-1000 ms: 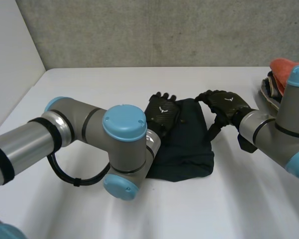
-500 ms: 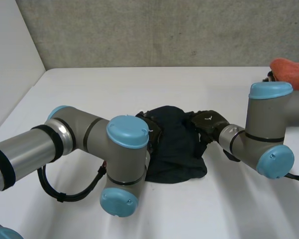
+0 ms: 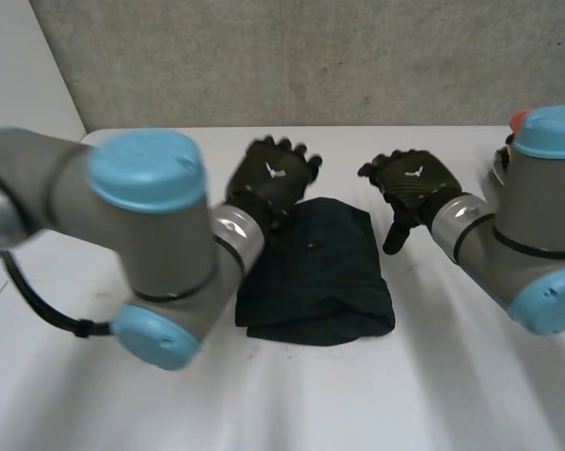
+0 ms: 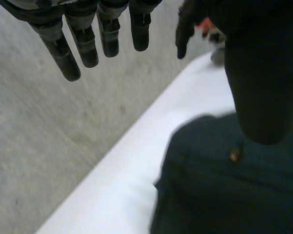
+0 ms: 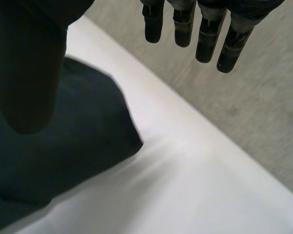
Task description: Fold the laundry.
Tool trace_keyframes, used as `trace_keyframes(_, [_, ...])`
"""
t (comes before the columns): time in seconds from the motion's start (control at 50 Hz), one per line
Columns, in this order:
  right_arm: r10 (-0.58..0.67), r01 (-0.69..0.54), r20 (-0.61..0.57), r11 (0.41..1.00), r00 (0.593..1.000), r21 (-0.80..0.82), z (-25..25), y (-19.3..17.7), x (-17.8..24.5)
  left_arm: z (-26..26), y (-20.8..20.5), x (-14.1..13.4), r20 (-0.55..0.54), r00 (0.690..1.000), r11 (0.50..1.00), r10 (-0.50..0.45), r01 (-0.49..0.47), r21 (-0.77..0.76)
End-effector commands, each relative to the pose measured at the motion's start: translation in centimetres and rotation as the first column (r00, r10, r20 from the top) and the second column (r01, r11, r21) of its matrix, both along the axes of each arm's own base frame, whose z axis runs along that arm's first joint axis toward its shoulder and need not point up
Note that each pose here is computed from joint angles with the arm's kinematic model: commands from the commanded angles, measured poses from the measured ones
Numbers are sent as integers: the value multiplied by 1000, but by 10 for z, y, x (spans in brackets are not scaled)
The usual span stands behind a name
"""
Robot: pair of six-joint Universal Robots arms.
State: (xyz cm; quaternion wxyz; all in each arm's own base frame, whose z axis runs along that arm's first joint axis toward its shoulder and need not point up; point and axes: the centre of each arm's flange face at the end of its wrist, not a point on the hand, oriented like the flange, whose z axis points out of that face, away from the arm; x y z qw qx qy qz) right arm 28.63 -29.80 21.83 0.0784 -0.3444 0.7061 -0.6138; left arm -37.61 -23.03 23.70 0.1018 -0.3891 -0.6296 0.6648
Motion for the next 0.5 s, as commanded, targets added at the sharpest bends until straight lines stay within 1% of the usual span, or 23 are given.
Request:
trace_keyframes(0.02, [17, -16, 33, 999, 999, -41, 1, 41, -12, 43, 21, 28, -58, 983, 984, -177, 175, -39])
trace_keyframes(0.04, [23, -22, 33, 999, 999, -41, -2, 46, -12, 49, 26, 35, -70, 974, 976, -217, 214, -39])
trace_keyframes(0.08, [45, -43, 33, 998, 998, -41, -10, 56, -10, 55, 30, 41, -86, 963, 967, -255, 252, -37])
trace_keyframes(0.1, [72, -71, 32, 997, 997, -38, -20, 68, -7, 59, 35, 46, -106, 951, 957, -290, 288, -30])
trace_keyframes(0.16, [129, -128, 29, 991, 991, -34, -39, 89, 1, 63, 42, 48, -145, 930, 941, -336, 339, -7])
trace_keyframes(0.18, [140, -139, 29, 990, 990, -37, -42, 93, 2, 65, 45, 48, -171, 918, 931, -358, 365, 8])
trace_keyframes(0.24, [174, -173, 21, 984, 984, -34, -59, 104, 8, 68, 48, 48, -207, 903, 920, -376, 390, 32])
trace_keyframes(0.3, [195, -195, -3, 981, 981, -13, -83, 109, 16, 69, 50, 48, -227, 898, 918, -376, 394, 41])
trace_keyframes(0.36, [205, -205, -20, 979, 979, -18, -95, 108, 22, 69, 50, 48, -226, 899, 919, -375, 393, 40])
trace_keyframes(0.5, [164, -172, -68, 976, 984, -137, -107, 87, 32, 68, 50, 48, -224, 900, 919, -373, 391, 44])
